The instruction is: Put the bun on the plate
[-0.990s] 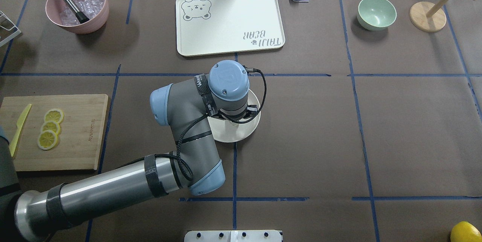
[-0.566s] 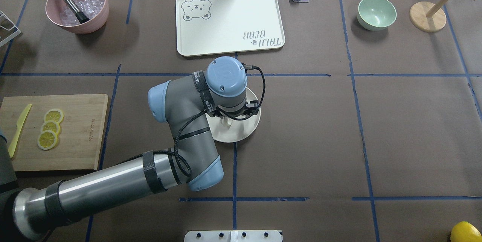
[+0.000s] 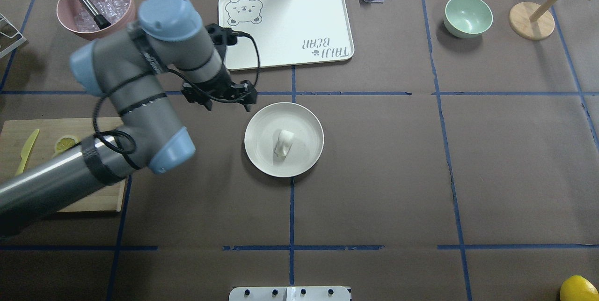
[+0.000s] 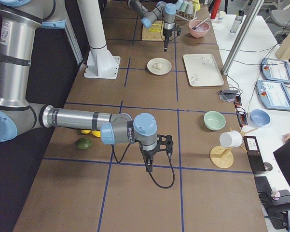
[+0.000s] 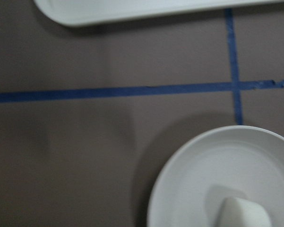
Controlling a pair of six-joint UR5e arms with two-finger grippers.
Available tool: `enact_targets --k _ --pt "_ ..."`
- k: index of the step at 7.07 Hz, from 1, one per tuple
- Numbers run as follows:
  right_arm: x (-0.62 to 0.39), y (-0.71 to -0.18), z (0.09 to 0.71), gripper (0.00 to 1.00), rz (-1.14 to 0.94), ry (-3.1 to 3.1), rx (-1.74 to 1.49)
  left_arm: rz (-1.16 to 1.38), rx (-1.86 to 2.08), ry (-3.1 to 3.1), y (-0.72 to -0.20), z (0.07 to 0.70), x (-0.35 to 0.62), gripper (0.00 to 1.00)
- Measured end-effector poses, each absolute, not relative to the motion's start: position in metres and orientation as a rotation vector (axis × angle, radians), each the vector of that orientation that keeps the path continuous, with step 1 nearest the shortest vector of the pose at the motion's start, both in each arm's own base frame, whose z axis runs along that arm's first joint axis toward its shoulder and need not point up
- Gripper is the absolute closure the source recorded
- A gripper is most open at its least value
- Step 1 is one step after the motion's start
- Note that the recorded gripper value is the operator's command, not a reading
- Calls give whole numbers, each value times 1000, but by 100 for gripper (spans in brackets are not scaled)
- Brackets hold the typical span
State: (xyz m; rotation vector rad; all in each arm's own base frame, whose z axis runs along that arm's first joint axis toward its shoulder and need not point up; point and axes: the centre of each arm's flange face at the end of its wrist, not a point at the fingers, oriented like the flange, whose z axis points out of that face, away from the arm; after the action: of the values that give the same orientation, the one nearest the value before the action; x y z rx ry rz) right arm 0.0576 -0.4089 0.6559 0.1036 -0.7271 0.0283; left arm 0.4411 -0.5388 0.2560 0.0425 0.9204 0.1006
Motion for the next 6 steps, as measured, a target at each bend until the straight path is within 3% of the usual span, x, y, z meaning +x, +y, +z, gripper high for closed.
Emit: enact_targets --k 3,6 --pt "57 -411 655 0 26 -728 106 231 130 851 -593 382 280 0" --pt "57 -410 657 0 27 -726 102 202 135 829 -584 530 79 0"
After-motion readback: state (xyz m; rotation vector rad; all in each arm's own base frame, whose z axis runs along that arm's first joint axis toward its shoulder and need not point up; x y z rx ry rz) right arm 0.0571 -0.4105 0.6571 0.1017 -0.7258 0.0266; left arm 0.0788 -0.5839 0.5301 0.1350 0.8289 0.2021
